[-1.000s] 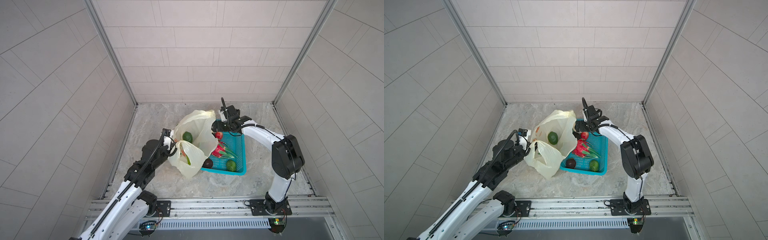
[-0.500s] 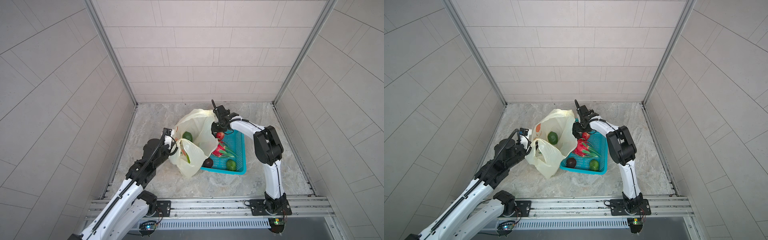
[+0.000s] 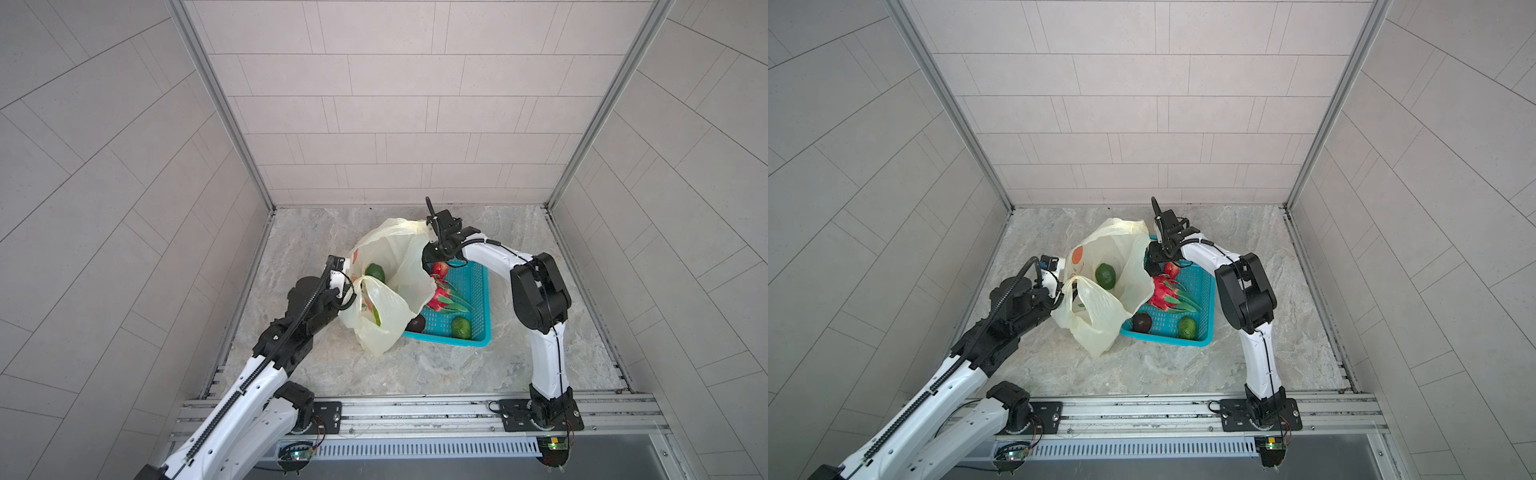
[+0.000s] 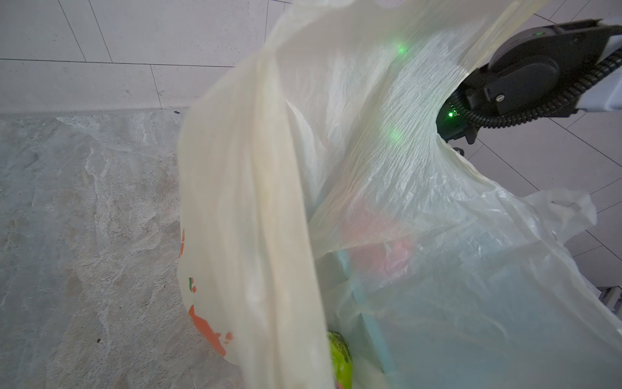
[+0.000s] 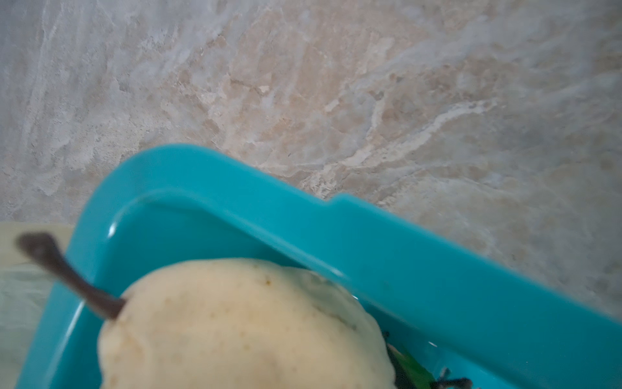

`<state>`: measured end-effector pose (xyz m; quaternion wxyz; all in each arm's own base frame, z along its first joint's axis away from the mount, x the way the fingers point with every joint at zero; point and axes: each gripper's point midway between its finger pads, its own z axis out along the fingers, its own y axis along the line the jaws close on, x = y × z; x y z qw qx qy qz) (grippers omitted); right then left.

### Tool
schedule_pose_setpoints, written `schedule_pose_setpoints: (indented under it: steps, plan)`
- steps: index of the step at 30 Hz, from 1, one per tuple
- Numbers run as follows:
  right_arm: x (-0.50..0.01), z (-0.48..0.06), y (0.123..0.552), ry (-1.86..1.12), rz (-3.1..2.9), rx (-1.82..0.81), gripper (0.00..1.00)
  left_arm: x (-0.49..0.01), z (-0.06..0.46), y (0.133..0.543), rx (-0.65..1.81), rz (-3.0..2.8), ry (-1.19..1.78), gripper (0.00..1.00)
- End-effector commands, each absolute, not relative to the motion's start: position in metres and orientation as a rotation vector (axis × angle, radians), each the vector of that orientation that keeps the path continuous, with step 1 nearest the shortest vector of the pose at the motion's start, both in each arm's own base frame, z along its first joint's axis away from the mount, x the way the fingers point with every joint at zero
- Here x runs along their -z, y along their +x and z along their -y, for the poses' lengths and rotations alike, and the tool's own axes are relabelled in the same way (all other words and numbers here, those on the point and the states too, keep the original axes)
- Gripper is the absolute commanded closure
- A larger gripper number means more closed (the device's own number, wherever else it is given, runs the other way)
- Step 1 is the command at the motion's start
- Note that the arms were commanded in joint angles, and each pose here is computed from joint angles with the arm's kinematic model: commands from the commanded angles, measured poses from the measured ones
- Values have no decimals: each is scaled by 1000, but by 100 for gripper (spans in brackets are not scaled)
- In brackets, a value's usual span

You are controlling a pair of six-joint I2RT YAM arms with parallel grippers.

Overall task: Place the fruits into the plastic bag
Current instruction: Pick up the fruit from the bin, then place the fruit in the plastic bag.

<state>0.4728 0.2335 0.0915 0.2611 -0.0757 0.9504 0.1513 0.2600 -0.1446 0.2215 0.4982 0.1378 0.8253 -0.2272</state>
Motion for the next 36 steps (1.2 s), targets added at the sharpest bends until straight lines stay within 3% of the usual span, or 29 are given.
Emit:
schedule_pose_setpoints:
  steps: [1,9,18,27,36]
  plan:
    - [-153,-221,464,-139,-2446,-431,60,-232,147,260,561,-1954,357,100]
    - [-224,-184,384,-78,-2307,-465,60,-239,149,254,577,-1920,388,100]
    - [-267,-148,294,-96,-2105,-405,60,-240,148,250,590,-1902,385,100]
    - [-292,-228,238,-557,-2013,-612,58,-234,151,251,591,-1919,406,100]
    - [-308,-311,261,-720,-1973,-730,58,-229,147,249,576,-1925,394,100]
